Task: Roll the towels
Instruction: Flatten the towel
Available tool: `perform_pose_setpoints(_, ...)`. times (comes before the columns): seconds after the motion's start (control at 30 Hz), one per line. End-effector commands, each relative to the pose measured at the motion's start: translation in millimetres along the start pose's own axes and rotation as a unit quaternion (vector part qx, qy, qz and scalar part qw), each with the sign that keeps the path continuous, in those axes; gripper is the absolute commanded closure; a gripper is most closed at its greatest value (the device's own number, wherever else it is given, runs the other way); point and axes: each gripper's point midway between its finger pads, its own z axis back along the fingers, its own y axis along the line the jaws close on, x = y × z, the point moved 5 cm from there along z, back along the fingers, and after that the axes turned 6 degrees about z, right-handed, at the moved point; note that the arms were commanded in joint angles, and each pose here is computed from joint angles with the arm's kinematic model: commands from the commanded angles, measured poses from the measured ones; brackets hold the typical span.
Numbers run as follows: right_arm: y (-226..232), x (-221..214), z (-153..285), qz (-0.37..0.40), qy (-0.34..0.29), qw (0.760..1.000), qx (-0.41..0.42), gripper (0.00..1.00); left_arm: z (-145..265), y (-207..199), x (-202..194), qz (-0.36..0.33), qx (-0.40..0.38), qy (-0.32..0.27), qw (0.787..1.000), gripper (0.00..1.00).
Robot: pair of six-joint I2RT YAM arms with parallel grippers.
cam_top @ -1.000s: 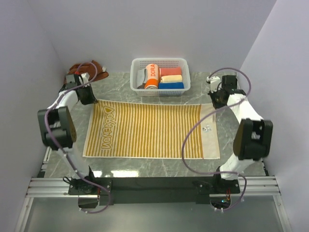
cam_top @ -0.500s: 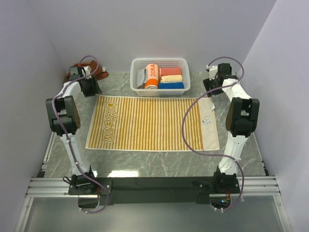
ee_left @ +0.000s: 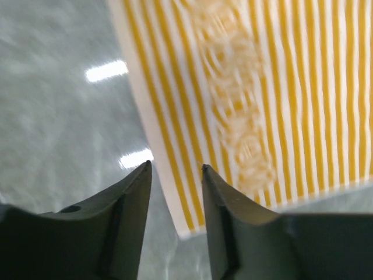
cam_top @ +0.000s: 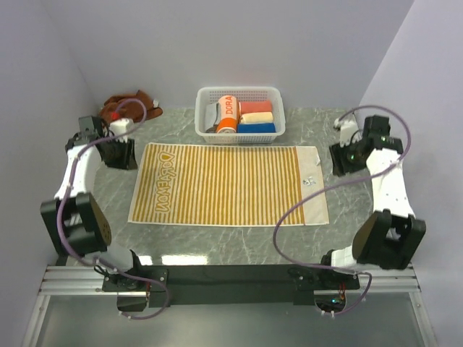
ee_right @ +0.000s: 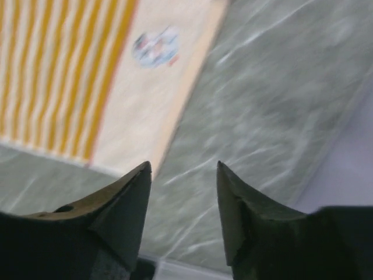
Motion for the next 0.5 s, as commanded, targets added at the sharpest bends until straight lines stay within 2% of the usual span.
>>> perform_pose_setpoints(0.0, 54.5, -54.6, 1.9, 0.004, 0.077, 0.991, 0.109, 0.46, 11.2, -20.8, -66.7, -0.048, -0.051, 0.09, 0.993, 0.56)
perform_pose_setpoints(0.03, 65.5, -68.4, -1.1, -0.006, 0.089, 0.988, 0.122, 0.54, 17.1, -24.8, -72.9, -0.052, -0.052, 0.088, 0.993, 0.6)
perform_pose_setpoints(0.13, 79.1, -90.5, -12.9, -0.024, 0.112, 0.984, 0.136, 0.61, 14.8, -27.4, -98.1, -0.039, -0.049, 0.106, 0.992, 0.69)
perform_pose_setpoints(0.27, 89.8, -105.7, -29.9, -0.046, 0.136, 0.977, 0.16, 0.66, 4.9, -26.7, -122.3, -0.02, -0.043, 0.127, 0.991, 0.76)
perform_pose_setpoints(0.47, 94.3, -123.8, -53.2, -0.05, 0.178, 0.97, 0.159, 0.67, -8.1, -22.9, -144.7, -0.006, -0.032, 0.149, 0.988, 0.8)
